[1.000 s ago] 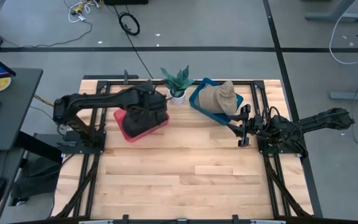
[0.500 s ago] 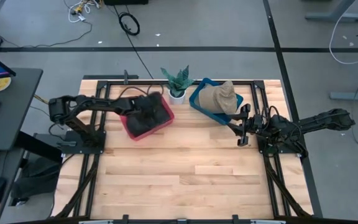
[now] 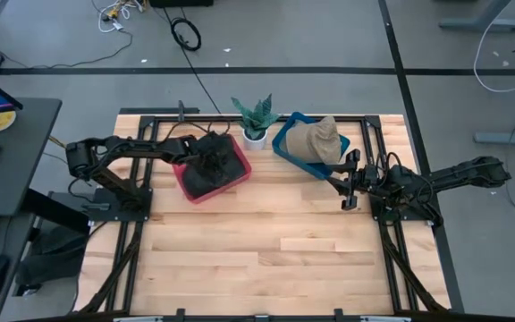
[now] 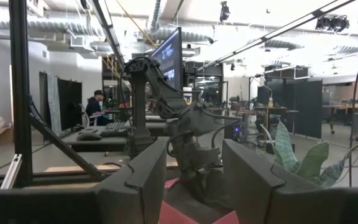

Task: Pick & Place hat
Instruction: Put the black cap into the pink bin

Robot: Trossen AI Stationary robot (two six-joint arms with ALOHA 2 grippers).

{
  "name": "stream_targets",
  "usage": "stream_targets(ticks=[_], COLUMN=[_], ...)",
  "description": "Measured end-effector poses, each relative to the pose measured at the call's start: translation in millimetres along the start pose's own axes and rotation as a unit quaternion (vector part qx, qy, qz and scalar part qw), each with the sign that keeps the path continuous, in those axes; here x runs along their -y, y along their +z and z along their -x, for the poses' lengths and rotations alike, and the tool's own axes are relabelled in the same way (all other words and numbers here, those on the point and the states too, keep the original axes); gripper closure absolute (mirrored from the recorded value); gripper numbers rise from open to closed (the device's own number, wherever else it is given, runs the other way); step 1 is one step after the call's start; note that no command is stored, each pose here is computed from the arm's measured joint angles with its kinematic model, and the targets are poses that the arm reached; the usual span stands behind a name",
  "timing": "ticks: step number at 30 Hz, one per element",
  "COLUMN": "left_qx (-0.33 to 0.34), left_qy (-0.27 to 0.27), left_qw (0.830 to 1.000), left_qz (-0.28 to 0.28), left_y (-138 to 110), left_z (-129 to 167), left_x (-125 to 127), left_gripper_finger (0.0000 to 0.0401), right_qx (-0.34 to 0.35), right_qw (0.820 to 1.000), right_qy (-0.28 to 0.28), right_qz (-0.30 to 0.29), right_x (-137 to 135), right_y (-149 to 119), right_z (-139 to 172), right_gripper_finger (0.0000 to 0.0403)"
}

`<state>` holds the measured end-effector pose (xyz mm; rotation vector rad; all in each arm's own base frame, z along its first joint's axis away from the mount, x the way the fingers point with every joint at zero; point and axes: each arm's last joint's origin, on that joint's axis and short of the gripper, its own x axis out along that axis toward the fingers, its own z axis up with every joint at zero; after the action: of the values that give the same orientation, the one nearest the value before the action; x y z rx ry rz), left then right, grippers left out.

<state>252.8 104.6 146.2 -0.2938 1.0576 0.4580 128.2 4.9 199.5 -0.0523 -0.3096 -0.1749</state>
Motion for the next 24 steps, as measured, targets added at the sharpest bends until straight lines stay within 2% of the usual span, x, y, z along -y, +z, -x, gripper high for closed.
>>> stream_targets(ticks=[4, 14, 19, 24], left_qx=[-0.004, 0.0, 0.024, 0.089], left_qy=[-0.024, -0.042, -0.094, -0.125], left_qw=[1.0, 0.999, 0.995, 0.988], left_qz=[0.017, 0.021, 0.03, -0.004], left_y=[0.1, 0.3, 1.6, 6.2], left_z=[-0.9, 2.4, 25.8, 58.2], left_x=[0.5, 4.1, 8.0, 16.7], left_gripper_finger=[0.0394, 0.035, 0.0333, 0.0329], right_qx=[-0.003, -0.013, -0.023, -0.019], right_qw=[1.0, 1.0, 0.999, 0.999], right_qy=[0.0, 0.002, 0.003, 0.003], right_qz=[0.001, 0.018, 0.036, 0.033], right_x=[-0.1, -0.3, -0.5, -0.4], right_y=[-0.7, -2.6, -4.4, -3.7], right_z=[0.0, 0.0, 0.0, 0.0], right_gripper_finger=[0.0243, 0.0243, 0.0243, 0.0243])
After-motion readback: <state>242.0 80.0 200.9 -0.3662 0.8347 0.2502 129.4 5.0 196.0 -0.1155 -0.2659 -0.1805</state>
